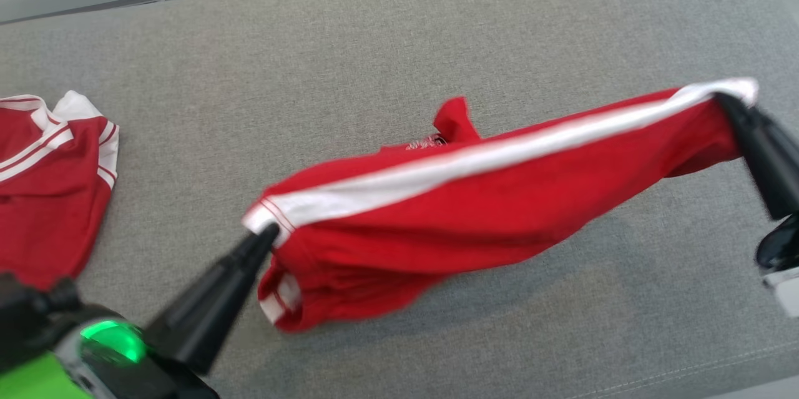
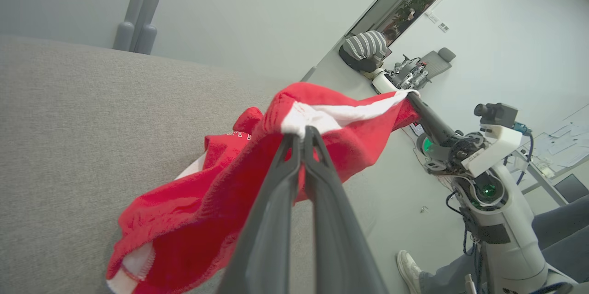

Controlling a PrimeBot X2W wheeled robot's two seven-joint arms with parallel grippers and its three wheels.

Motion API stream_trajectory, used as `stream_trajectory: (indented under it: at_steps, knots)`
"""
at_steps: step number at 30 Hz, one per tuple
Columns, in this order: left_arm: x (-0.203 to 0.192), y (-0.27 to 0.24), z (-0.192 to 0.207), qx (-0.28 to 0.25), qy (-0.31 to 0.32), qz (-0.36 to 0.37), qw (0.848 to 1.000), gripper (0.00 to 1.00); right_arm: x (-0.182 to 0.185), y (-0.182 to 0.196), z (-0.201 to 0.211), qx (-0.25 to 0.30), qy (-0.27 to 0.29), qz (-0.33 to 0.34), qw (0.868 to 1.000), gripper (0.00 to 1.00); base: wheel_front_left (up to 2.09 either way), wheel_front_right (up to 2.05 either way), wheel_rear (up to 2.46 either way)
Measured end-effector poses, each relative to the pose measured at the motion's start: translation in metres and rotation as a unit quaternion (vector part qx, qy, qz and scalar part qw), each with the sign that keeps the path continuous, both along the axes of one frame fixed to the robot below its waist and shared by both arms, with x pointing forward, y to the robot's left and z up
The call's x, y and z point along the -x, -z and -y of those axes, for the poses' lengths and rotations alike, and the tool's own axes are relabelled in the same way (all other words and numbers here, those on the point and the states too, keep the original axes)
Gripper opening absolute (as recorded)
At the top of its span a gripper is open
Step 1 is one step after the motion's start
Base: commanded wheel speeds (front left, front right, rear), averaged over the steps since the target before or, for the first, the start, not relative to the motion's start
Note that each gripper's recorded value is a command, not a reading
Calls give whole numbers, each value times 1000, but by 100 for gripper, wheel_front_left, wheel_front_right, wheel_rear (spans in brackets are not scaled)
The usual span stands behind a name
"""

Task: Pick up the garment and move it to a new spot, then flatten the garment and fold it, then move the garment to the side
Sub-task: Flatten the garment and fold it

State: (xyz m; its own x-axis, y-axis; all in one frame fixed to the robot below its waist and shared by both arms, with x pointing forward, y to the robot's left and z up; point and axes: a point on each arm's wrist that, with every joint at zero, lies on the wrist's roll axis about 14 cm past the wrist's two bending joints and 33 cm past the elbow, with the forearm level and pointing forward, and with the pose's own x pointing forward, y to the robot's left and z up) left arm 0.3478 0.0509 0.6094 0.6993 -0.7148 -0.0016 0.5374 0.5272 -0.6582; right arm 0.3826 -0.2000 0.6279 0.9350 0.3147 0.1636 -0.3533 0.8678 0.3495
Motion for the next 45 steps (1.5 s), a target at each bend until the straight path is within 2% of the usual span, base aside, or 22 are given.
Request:
stream_trajectory:
  at_steps: [5, 8, 9, 11, 14, 18, 19, 23, 26, 28, 29, 32, 35, 38, 41, 45]
  knots:
    - [-37, -23, -16, -40, -11, 60, 997, 0, -16, -35, 17, -8, 15, 43, 999, 0, 0, 0, 0]
    - [-72, -23, -19, -62, 2, 55, 997, 0, -44, -43, 16, -14, 3, 46, 999, 0, 0, 0, 0]
    - [-86, -20, -19, -73, 8, 48, 996, 0, -57, -44, 14, -14, -2, 43, 999, 0, 0, 0, 0]
    - [-134, -15, -21, -118, 9, 43, 992, 0, -106, -43, 6, -5, -6, 32, 999, 0, 0, 0, 0]
    - [-185, -8, -17, -154, -2, 43, 987, 0, -164, -43, -3, 24, 12, 27, 999, 0, 0, 0, 0]
    - [-259, -13, -24, -202, -61, 91, 973, 0, -238, -61, -25, 24, 41, 52, 998, 0, 0, 0, 0]
    - [-277, -21, -26, -196, -79, 109, 971, 0, -255, -68, -29, 19, 54, 64, 996, 0, 0, 0, 0]
    - [-327, -27, -24, -194, -125, 170, 958, 0, -299, -89, -37, -1, 90, 117, 989, 0, 0, 0, 0]
    - [-352, -26, -28, -195, -151, 207, 947, 0, -319, -93, -45, -15, 93, 143, 985, 0, 0, 0, 0]
    - [-365, -10, -31, -221, -161, 223, 936, 0, -331, -76, -59, -27, 73, 133, 988, 0, 0, 0, 0]
    - [-370, 8, -33, -226, -162, 214, 936, 0, -336, -57, -68, -26, 62, 116, 991, 0, 0, 0, 0]
    - [-367, 84, -26, -252, -134, 173, 943, 0, -340, 20, -83, -26, 44, 52, 997, 0, 0, 0, 0]
    - [-344, 145, -22, -253, -105, 126, 953, 0, -320, 87, -84, -28, 34, -12, 999, 0, 0, 0, 0]
    - [-319, 175, -23, -243, -90, 106, 960, 0, -291, 114, -72, -30, 25, -32, 999, 0, 0, 0, 0]
    - [-274, 214, -24, -244, -61, 69, 965, 0, -243, 154, -59, -38, 12, -85, 996, 0, 0, 0, 0]
    - [-224, 224, -30, -237, -41, 61, 969, 0, -190, 165, -27, -51, 20, -114, 992, 0, 0, 0, 0]
